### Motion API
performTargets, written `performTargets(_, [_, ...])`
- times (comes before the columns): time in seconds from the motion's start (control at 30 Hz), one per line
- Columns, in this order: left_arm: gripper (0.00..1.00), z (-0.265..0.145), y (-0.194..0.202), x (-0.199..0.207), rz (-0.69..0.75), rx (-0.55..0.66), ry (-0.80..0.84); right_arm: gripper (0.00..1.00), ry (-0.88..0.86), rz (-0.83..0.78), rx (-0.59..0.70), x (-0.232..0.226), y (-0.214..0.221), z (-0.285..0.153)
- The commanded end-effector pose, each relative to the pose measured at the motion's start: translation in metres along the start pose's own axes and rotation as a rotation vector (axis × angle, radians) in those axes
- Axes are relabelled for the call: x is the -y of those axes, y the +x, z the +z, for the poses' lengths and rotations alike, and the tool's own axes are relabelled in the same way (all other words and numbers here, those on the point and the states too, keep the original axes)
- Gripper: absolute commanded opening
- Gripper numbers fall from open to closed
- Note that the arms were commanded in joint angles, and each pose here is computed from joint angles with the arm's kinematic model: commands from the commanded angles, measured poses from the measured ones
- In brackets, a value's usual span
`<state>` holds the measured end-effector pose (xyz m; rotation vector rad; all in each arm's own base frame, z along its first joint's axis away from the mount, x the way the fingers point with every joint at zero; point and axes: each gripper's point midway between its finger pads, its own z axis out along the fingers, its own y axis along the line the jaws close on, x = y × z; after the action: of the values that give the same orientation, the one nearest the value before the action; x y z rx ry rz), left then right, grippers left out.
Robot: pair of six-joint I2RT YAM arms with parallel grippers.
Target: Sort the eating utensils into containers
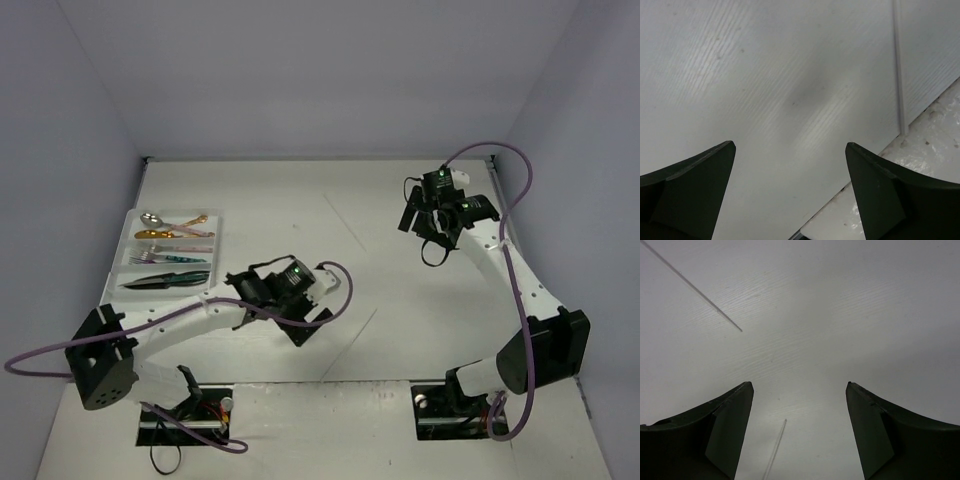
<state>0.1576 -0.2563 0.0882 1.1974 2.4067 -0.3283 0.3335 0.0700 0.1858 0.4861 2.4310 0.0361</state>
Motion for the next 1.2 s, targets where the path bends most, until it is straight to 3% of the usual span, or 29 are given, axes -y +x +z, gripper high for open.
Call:
performTargets(0.0, [0.91,0.005,-0.046,0.022,-0.017,0.140,-0.071,0.72,0.027,0.028,0.072,0.014,-0.013,-0.015])
performTargets(0.37, [0.91,0.020,-0.051,0.081,0.107,0.138,0.002,0.71,0.037,0.011,0.086,0.031,-0.003,-0.023])
performTargets(0.8, [0.87,0.061,-0.039,0.095,0.036,0.024,-0.004,0.71,-0.009,0.010,0.120,0.036,0.000,-0.042])
performTargets(0.93, [0.77,0.073,-0.031,0.090,0.005,-0.018,-0.001,0.71,-0.006,0.004,0.132,0.038,0.000,-0.045])
performTargets(1.17, [0.31,0.093,-0.016,0.062,-0.113,-0.095,0.019,0.70,-0.027,0.013,0.153,0.040,0.000,-0.054])
